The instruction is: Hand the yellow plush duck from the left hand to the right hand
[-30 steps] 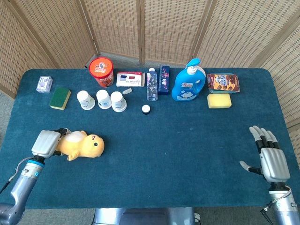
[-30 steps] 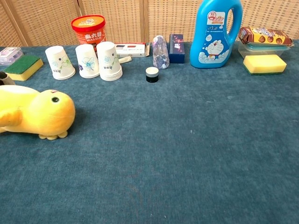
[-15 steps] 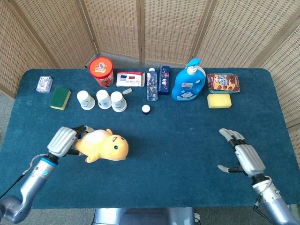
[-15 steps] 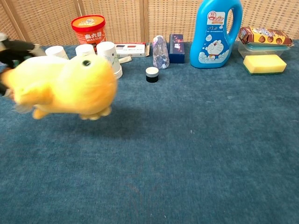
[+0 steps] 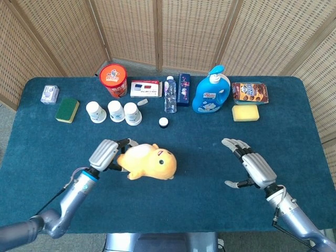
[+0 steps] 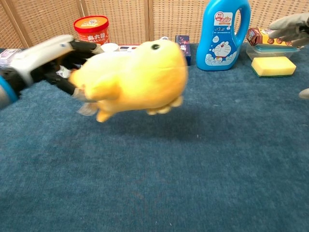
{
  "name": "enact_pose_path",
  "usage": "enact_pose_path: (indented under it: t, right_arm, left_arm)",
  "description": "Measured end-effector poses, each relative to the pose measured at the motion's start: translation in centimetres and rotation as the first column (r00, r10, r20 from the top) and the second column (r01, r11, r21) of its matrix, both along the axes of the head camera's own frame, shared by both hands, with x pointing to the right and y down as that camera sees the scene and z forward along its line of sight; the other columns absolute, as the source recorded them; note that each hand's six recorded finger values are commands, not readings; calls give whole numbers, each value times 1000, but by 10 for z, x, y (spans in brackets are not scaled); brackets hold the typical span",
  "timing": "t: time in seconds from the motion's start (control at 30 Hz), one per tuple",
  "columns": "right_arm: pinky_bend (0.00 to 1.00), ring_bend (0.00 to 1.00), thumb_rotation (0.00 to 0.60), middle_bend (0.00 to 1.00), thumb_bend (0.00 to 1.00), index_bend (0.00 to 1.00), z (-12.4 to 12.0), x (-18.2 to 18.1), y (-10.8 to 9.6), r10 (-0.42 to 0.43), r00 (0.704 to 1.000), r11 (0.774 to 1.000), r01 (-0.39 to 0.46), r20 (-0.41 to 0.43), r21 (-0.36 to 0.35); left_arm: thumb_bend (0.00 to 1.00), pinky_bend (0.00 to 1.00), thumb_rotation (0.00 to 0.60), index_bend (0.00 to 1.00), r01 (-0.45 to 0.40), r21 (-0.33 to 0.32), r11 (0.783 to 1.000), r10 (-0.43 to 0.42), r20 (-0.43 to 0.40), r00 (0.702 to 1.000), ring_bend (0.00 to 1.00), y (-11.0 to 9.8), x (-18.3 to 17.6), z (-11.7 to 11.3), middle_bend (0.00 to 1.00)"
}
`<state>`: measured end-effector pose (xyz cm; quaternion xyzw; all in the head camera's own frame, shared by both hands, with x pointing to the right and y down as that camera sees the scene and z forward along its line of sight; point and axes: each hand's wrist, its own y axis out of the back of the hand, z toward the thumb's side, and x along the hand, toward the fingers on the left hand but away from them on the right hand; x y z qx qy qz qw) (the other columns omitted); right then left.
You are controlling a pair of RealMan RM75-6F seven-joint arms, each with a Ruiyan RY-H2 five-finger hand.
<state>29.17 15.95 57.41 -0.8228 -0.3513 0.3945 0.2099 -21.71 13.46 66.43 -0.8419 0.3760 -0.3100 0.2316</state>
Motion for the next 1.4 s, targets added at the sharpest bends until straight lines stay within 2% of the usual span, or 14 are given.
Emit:
enact_pose_path:
  t: [0.17,0.6,0.9,1.07,1.17,1.2,1.27,1.33,1.4]
  right_arm:
    - [52,0,600,0,0,0,0,-5,-2,-6,1000,1000,6,12,-6]
    - [69,0,600,0,0,0,-10,-35,6,-83,993,997,83,79,0]
    - [78,0,600,1,0,0,-5,-53,11,-120,988,992,122,92,-18]
    - [125,18,600,54,0,0,0,-64,13,-128,986,991,132,105,-27]
    - [212,113,600,160,0,19,2,-71,13,-134,985,990,137,108,-22]
    - [280,171,600,222,0,52,3,-73,13,-136,985,990,139,108,-20]
    - [432,291,600,352,0,153,5,-78,13,-135,985,990,137,110,-14]
    - [616,440,600,516,5,337,5,-81,12,-129,985,992,130,116,-4]
    - [719,527,600,609,48,469,5,-84,10,-114,986,994,112,125,17]
  left_arm:
    - [16,766,600,648,2,-35,999,-3,-33,999,563,-1,28,5,645]
    - [16,766,600,640,-16,-107,994,13,-32,999,561,-3,82,11,642]
    - [16,766,600,636,-44,-115,992,41,-26,999,559,-8,107,2,638]
    - [17,766,600,634,-52,-120,991,48,-34,998,557,-9,118,-4,636]
    - [17,766,600,633,-55,-127,990,51,-35,998,556,-8,122,-5,635]
    - [16,766,600,633,-53,-131,990,49,-37,998,556,-8,123,-5,635]
    - [16,766,600,632,-49,-138,989,44,-41,998,555,-8,124,-6,635]
    - [16,766,600,631,-46,-141,989,40,-44,998,555,-8,124,-7,634]
    - [17,766,600,630,-45,-142,989,38,-48,998,554,-9,124,-8,634]
